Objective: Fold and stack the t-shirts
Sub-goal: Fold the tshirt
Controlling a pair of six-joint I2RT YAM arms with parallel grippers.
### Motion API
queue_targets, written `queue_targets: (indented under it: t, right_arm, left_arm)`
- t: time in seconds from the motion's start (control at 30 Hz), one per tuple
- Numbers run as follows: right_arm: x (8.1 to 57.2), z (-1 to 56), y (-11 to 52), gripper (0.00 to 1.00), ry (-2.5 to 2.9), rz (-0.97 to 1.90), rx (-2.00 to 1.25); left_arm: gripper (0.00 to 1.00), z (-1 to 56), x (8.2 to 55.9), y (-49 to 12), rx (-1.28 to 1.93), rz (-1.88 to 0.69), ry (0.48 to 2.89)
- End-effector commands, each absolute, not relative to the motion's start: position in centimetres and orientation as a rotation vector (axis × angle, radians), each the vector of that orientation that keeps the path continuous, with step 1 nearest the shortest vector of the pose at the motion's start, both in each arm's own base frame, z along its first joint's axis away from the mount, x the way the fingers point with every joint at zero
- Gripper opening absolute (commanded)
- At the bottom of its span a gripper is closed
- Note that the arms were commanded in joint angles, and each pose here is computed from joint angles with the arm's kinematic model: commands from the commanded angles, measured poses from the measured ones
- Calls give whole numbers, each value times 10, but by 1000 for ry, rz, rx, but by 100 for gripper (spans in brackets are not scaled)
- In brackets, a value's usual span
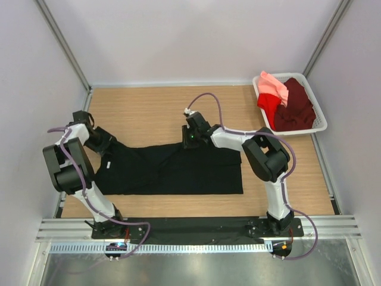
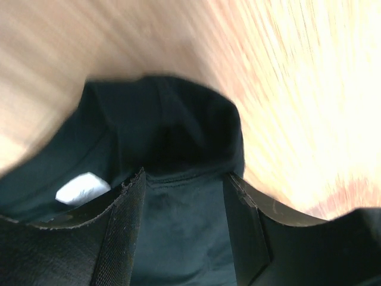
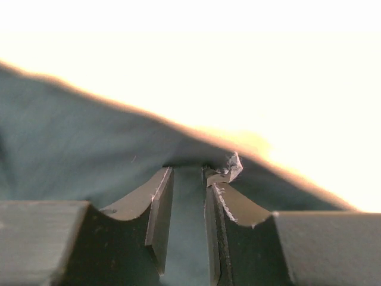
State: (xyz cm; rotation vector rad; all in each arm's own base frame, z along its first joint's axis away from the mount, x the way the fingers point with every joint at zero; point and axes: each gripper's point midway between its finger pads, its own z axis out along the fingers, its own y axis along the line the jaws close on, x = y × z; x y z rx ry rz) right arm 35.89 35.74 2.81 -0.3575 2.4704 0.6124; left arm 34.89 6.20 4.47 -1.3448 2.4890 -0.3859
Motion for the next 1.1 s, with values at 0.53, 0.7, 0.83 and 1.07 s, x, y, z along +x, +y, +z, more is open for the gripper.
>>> queue_targets:
  t: [0.53, 0.7, 0.83, 1.07]
  right_arm:
    - [396, -4, 290, 33, 2506, 257, -106]
    - [398, -1, 289, 33, 2502, 261, -105]
    - [400, 3, 290, 33, 2494, 271, -103]
    - [405, 9, 286, 32, 2481, 284, -90]
  left_arm:
    - [44, 45, 441, 63, -1054, -659, 2422]
    - [49, 59, 453, 50, -981, -796, 2360]
    - [53, 60, 454, 47, -952, -824, 2359]
    - [23, 70, 468, 42, -907, -902, 2296]
